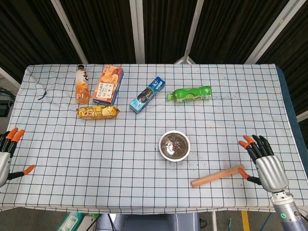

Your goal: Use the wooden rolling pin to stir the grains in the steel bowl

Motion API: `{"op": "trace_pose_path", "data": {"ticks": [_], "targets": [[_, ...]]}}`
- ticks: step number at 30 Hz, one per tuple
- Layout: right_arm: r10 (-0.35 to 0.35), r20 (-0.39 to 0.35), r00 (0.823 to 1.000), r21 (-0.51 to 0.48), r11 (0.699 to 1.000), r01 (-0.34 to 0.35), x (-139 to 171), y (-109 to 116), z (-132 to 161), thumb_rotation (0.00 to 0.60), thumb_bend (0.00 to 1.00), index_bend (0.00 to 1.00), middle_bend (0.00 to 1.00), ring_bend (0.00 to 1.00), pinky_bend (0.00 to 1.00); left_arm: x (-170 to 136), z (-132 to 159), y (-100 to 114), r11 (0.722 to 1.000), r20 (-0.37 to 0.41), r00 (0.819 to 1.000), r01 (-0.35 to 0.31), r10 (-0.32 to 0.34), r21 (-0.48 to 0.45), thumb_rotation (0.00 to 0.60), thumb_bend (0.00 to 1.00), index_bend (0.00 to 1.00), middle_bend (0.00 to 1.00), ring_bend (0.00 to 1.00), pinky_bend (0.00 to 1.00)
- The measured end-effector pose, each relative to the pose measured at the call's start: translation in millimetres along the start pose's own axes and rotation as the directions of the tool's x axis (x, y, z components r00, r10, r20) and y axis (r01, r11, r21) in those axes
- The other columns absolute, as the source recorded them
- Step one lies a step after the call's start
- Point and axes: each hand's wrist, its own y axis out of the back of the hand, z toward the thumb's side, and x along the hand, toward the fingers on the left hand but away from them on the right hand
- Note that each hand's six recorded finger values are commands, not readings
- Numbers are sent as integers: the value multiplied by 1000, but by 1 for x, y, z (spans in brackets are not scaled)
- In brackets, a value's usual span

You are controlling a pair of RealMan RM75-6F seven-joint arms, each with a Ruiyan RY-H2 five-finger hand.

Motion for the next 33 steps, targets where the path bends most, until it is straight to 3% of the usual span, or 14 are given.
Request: {"op": "trace_pose_path", "data": {"ticks": [6, 12, 20, 33], "targets": [[66, -135, 989, 24, 998, -63, 0, -16, 21, 600, 273, 283, 223, 0, 0, 0, 1, -1, 1000, 4, 1000, 2, -2, 1, 600, 17, 0, 0, 0, 0], [168, -245, 955, 81, 985, -153, 2, -43, 41, 600, 272, 337, 271, 0, 0, 1, 0, -1, 1000, 0, 1000, 3, -3, 2, 600, 16, 0, 0, 0, 0], [223, -294, 929, 113, 974, -198, 3, -69, 62, 600, 272, 406, 325, 24, 0, 2, 0, -2, 1000, -6, 1000, 6, -6, 2, 600, 16, 0, 0, 0, 0], [240, -311, 920, 114, 970, -214, -3, -99, 89, 600, 272, 444, 348, 40, 0, 2, -1, -1, 1000, -8, 1000, 7, -7, -4, 600, 17, 0, 0, 0, 0]]}}
